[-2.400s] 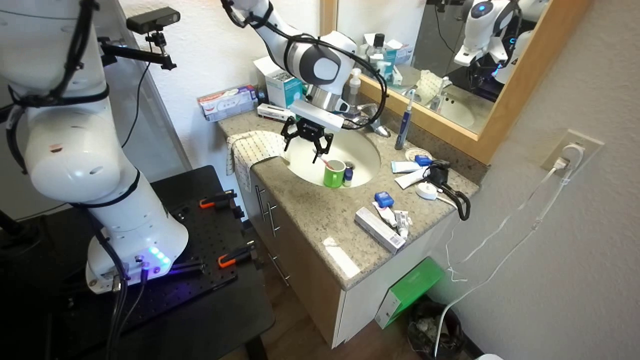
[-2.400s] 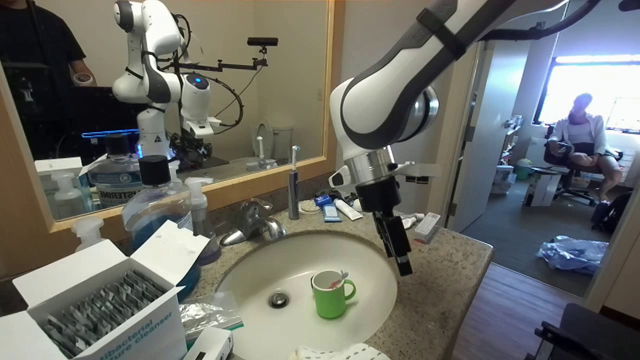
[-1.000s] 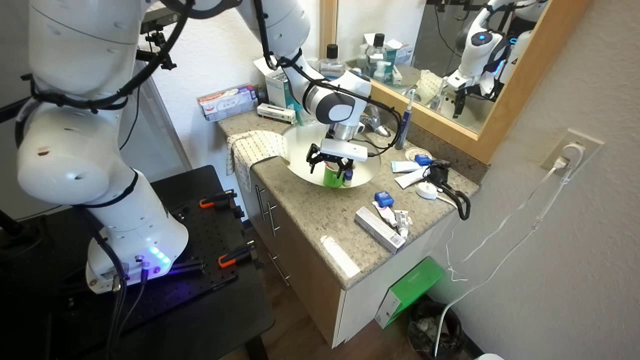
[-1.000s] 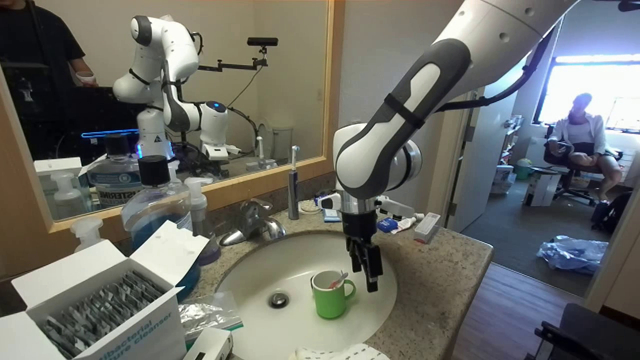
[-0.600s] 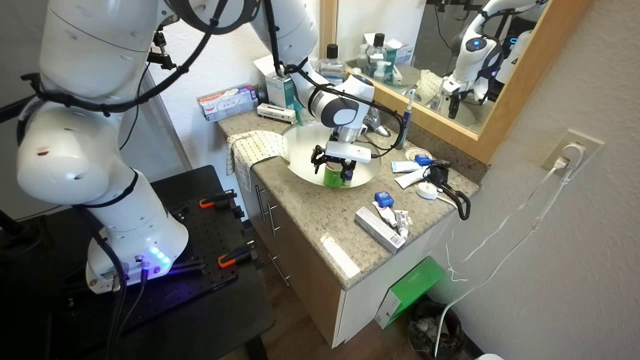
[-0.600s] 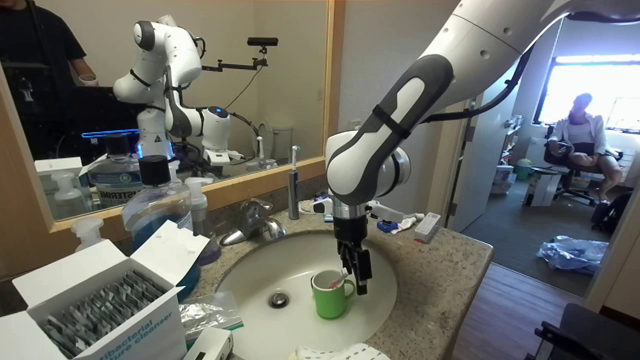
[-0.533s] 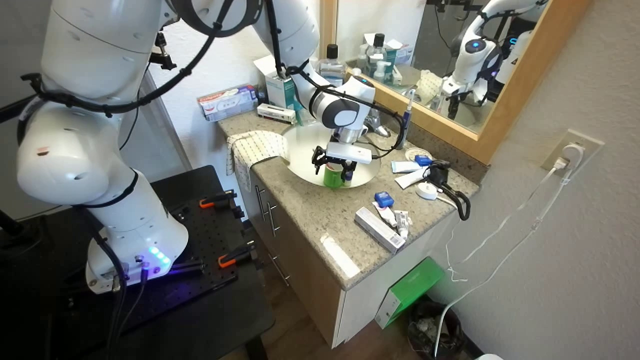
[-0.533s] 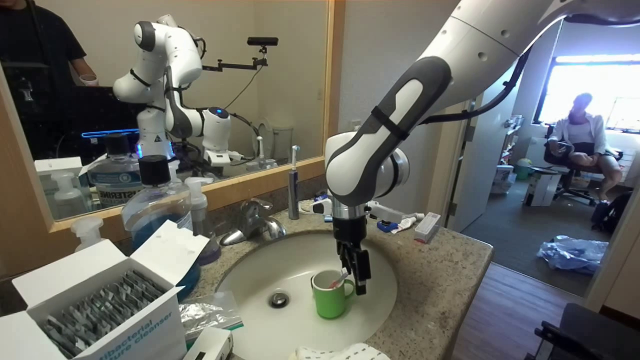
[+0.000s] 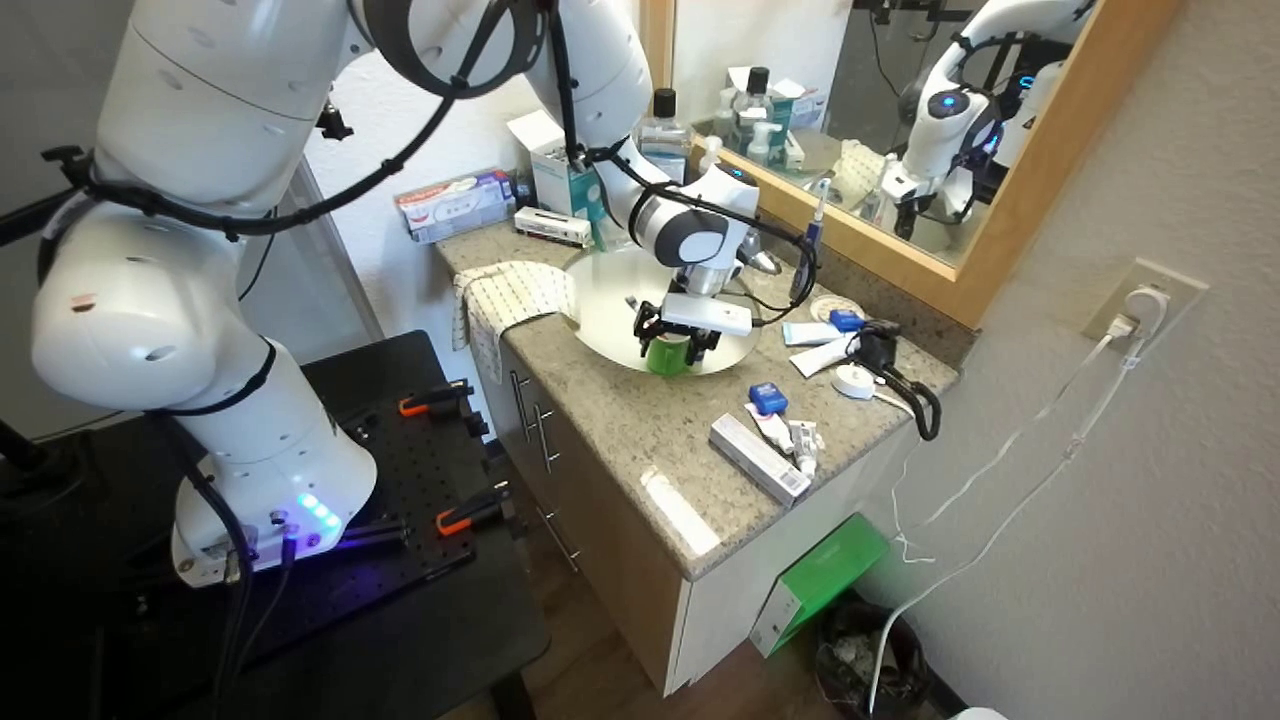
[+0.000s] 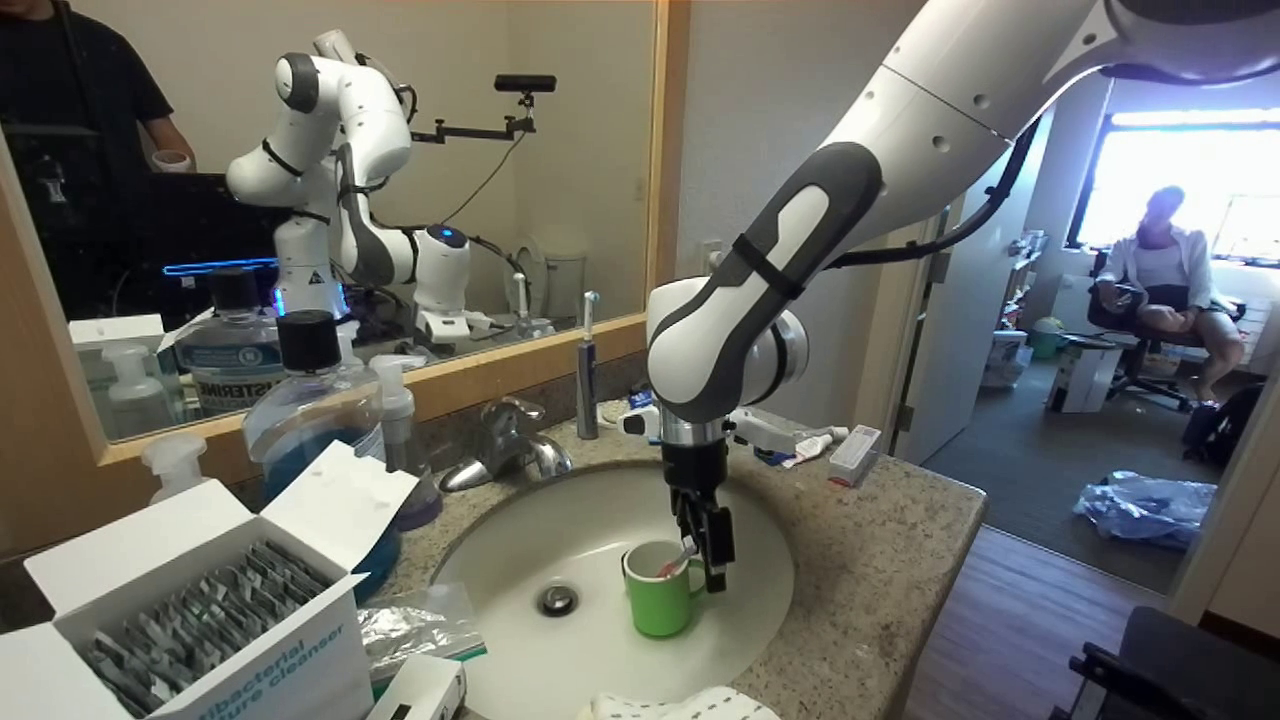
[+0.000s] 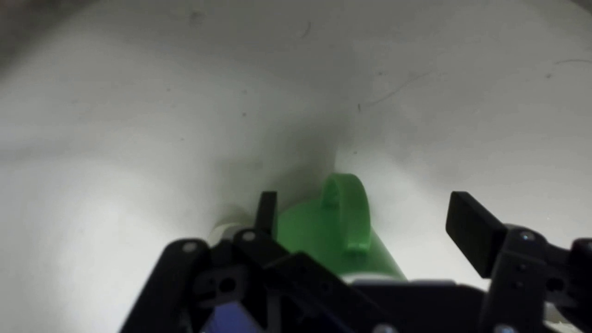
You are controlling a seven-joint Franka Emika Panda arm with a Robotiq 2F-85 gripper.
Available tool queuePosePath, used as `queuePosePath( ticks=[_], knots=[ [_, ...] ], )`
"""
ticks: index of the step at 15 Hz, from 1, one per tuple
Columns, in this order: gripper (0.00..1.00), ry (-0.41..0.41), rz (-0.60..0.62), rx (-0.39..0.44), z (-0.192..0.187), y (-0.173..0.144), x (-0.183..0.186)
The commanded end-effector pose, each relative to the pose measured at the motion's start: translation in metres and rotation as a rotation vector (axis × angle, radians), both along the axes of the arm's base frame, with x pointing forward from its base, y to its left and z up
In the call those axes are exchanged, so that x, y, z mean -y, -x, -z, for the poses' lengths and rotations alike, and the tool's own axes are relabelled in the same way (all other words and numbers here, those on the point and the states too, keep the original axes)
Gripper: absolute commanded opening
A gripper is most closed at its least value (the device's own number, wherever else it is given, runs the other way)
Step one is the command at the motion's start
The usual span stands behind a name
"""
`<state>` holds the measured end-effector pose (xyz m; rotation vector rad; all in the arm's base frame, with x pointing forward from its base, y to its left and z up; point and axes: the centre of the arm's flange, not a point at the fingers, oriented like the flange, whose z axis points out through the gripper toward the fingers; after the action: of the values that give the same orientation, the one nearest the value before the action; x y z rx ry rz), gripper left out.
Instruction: Remove the mug from the sink and put it on the sink counter
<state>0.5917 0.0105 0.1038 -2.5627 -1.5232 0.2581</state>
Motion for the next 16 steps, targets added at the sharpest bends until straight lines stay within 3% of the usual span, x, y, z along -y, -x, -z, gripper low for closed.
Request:
queuePosePath(
  ticks=[1,9,11,12,16],
  knots=[
    [0.68,0.019,-0.036,0.007,0.003,-0.007,-0.005],
    [0.07,0.020,-0.049,0.020,0.002,-0.006,-0.004],
    [0.02,0.016,-0.049,0.028,-0.001,-0.006,-0.003],
    [0.07,0.016,-0.050,0.032,-0.004,-0.006,-0.003],
    [0.05,-0.011,-0.073,0.025,-0.014,-0.001,-0.009]
  ],
)
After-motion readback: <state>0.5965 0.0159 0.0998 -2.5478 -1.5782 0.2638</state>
